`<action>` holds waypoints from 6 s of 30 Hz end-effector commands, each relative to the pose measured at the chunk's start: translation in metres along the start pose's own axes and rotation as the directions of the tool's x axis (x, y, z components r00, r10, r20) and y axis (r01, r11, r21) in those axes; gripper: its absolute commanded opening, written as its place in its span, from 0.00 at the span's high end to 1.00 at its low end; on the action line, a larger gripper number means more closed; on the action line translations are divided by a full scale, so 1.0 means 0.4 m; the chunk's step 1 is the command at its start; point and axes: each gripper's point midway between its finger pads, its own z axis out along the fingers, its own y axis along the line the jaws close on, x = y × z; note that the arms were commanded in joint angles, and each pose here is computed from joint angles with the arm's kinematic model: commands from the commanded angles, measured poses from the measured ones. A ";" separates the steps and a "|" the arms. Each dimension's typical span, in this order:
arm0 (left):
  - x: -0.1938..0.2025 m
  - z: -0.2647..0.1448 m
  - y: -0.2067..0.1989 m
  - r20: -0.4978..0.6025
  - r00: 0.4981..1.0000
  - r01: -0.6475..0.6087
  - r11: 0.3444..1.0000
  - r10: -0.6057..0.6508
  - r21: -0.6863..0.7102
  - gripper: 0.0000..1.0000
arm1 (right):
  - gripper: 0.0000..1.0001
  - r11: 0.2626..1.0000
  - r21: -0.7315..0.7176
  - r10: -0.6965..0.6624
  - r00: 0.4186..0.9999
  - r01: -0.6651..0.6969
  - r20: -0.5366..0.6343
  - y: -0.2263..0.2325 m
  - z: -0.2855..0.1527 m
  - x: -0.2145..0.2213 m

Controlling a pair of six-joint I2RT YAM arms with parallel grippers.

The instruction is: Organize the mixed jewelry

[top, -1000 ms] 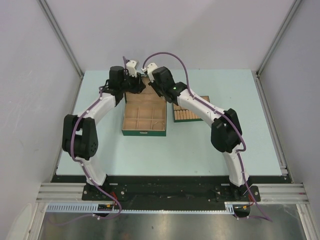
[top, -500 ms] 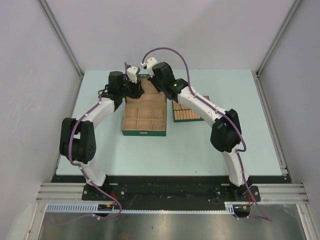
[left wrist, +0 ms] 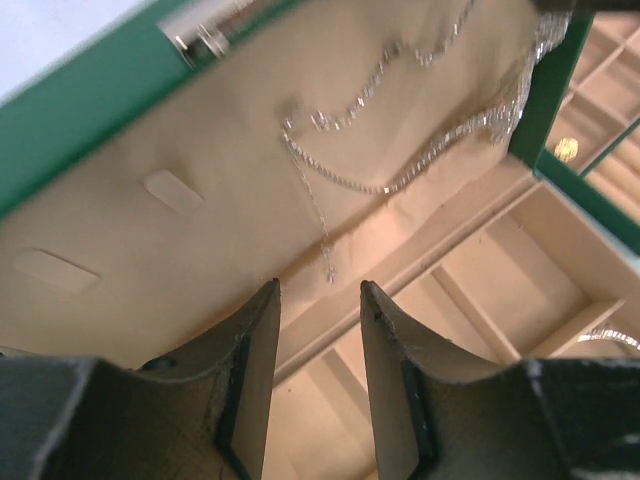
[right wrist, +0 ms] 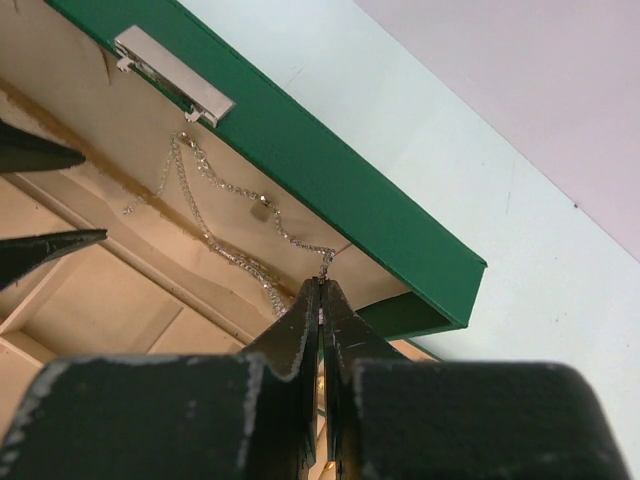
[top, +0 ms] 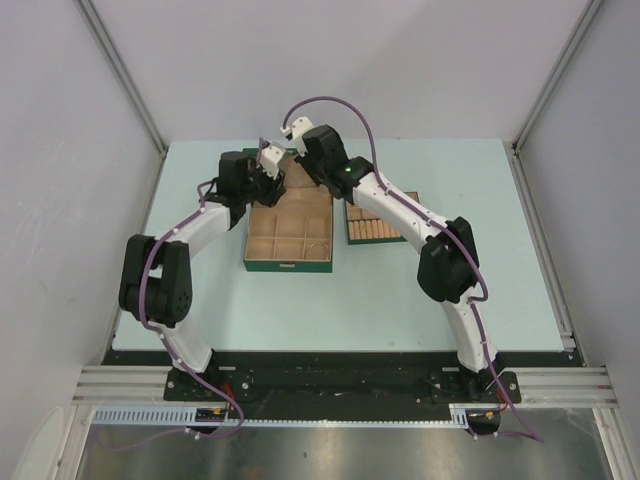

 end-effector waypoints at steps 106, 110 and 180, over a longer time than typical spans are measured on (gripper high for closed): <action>0.054 -0.021 0.016 -0.115 0.829 -0.546 0.837 0.547 0.043 0.56 | 1.00 0.999 0.026 0.043 0.996 -0.045 0.078 -0.050 -0.062 -0.089; 0.029 -0.030 0.017 -0.094 0.829 -0.552 0.833 0.552 0.026 0.55 | 1.00 0.999 0.027 0.045 0.996 -0.047 0.078 -0.055 -0.060 -0.087; 0.154 0.041 0.025 -0.197 0.793 -0.566 0.817 0.576 0.111 1.00 | 1.00 0.997 0.014 0.068 0.993 -0.070 0.099 -0.062 -0.079 -0.112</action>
